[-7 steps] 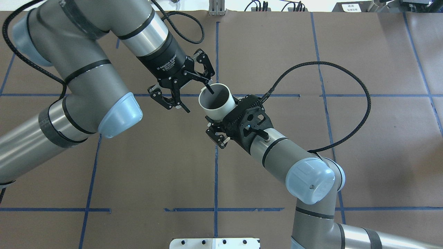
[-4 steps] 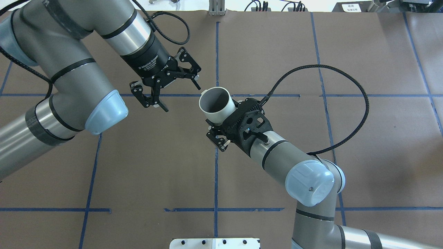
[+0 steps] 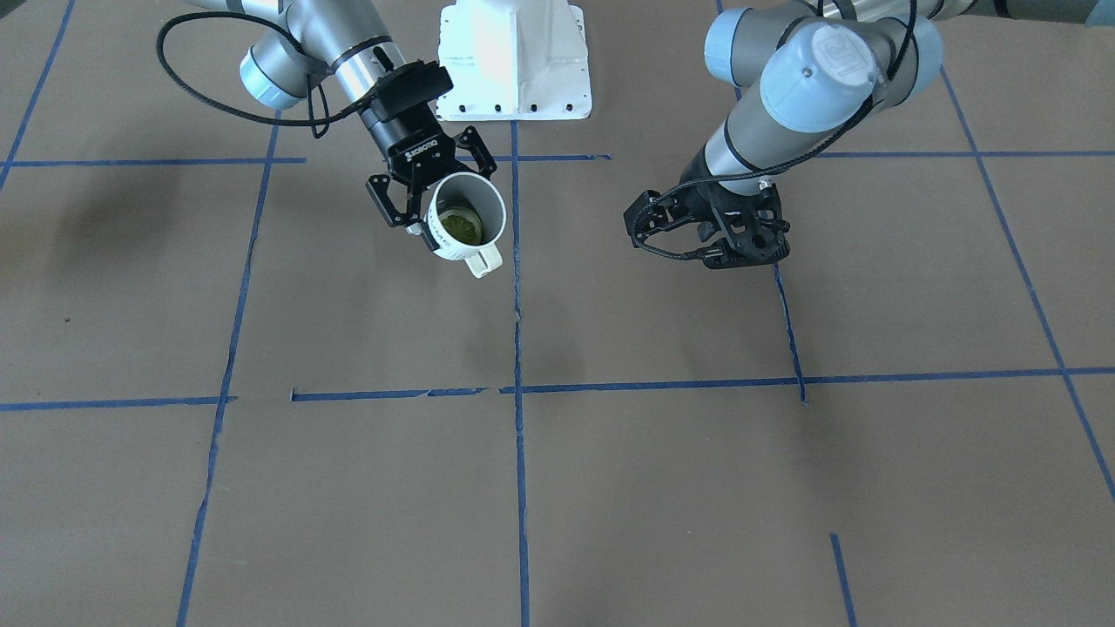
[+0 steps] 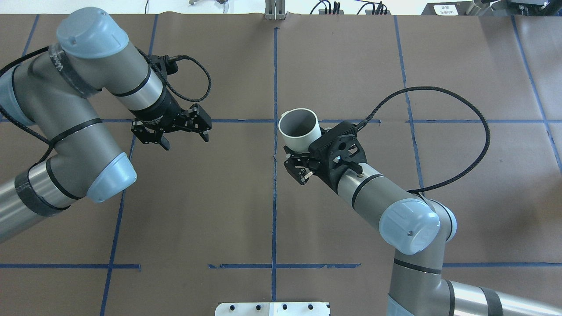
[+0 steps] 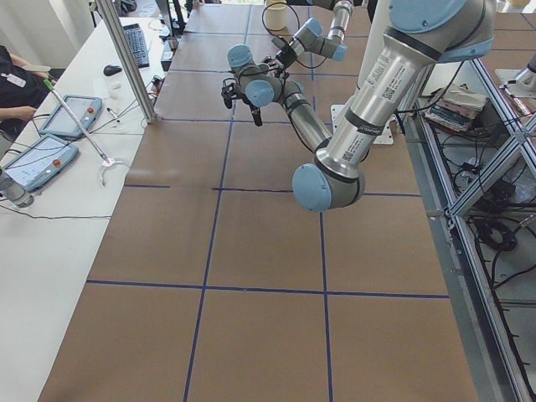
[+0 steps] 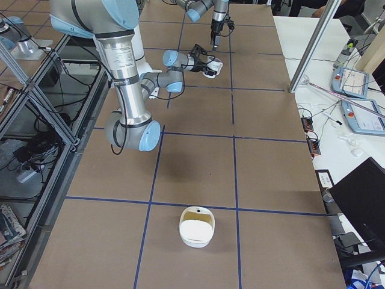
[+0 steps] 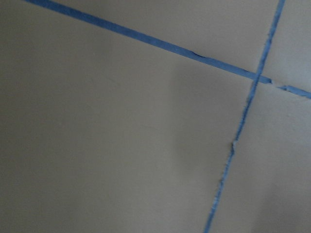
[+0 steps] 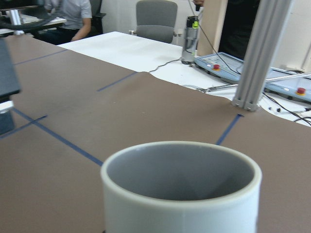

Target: Left arm hands cup to right arm to dump lemon

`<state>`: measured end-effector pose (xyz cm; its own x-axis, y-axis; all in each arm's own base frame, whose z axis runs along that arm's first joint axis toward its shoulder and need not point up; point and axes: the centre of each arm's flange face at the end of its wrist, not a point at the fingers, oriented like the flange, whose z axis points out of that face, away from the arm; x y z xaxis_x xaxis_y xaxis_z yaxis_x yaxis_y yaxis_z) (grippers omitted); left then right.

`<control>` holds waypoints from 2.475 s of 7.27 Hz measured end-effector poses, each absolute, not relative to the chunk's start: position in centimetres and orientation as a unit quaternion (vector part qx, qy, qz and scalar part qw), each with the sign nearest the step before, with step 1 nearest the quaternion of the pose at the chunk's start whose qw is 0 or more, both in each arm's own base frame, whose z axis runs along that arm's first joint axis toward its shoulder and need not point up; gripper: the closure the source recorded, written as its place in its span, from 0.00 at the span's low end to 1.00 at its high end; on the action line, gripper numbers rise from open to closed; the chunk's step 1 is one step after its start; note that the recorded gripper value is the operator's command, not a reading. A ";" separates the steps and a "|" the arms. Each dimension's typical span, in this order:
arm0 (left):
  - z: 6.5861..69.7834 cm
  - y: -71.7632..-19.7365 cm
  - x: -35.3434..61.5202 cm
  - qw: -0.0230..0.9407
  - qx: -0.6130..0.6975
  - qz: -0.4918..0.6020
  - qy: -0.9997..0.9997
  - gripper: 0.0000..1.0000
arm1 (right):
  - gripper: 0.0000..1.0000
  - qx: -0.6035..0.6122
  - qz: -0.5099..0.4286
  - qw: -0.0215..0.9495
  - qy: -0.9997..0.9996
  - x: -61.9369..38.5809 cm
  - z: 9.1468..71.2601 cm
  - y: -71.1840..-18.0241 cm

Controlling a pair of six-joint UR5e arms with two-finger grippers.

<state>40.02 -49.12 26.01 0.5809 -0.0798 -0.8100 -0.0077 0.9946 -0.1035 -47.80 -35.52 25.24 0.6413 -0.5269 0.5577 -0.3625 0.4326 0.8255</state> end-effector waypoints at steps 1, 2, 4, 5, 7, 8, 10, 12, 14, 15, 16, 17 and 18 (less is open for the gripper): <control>27.9 -49.1 39.2 0.899 -0.004 0.013 0.437 0.00 | 0.93 0.525 -0.036 0.747 -0.408 -45.8 27.5 -36.4; 28.8 -48.8 38.1 0.908 0.036 0.028 0.416 0.00 | 0.94 0.524 -0.025 0.755 -0.393 -43.1 29.5 -37.0; 28.7 -48.0 37.1 0.921 0.057 0.027 0.384 0.00 | 0.95 0.523 -0.015 0.768 -0.370 -37.8 32.8 -37.0; 28.3 -47.9 37.1 0.923 0.055 0.023 0.379 0.00 | 0.95 0.524 -0.010 0.768 -0.367 -35.1 34.8 -36.4; 28.0 -47.5 38.0 0.925 0.043 0.011 0.377 0.00 | 0.96 0.532 -0.001 0.758 -0.377 -28.7 41.1 -33.8; 27.9 -47.1 38.7 0.925 0.037 0.007 0.377 0.00 | 0.97 0.536 0.003 0.750 -0.387 -25.4 44.7 -32.2; 27.8 -46.7 39.3 0.925 0.033 0.005 0.378 0.00 | 0.98 0.544 0.028 0.721 -0.428 -20.9 52.6 -30.0; 27.8 -46.6 39.5 0.925 0.032 0.005 0.378 0.00 | 0.99 0.531 0.081 0.688 -0.488 -17.1 60.3 -28.3; 27.7 -46.5 39.5 0.925 0.032 0.004 0.379 0.00 | 0.99 0.514 0.140 0.667 -0.522 -13.9 63.7 -27.9; 27.6 -46.1 39.9 0.925 0.029 0.002 0.380 0.00 | 0.99 0.505 0.175 0.658 -0.531 -11.9 65.5 -27.8; 27.6 -45.6 40.5 0.924 0.025 0.003 0.381 0.00 | 0.99 0.497 0.208 0.649 -0.538 -9.9 67.4 -27.7; 27.6 -45.3 40.9 0.924 0.023 0.004 0.382 0.00 | 0.99 0.486 0.240 0.636 -0.550 -8.2 68.7 -27.5; 27.5 -45.1 41.0 0.924 0.023 0.005 0.382 0.00 | 0.99 0.471 0.272 0.620 -0.566 -6.6 69.3 -27.2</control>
<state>41.00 -45.13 27.54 0.7081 0.0262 -0.7056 0.0082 0.9989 0.0454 -6.65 -27.25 69.34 0.2121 -0.1962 0.9574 -0.8697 0.4089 0.2765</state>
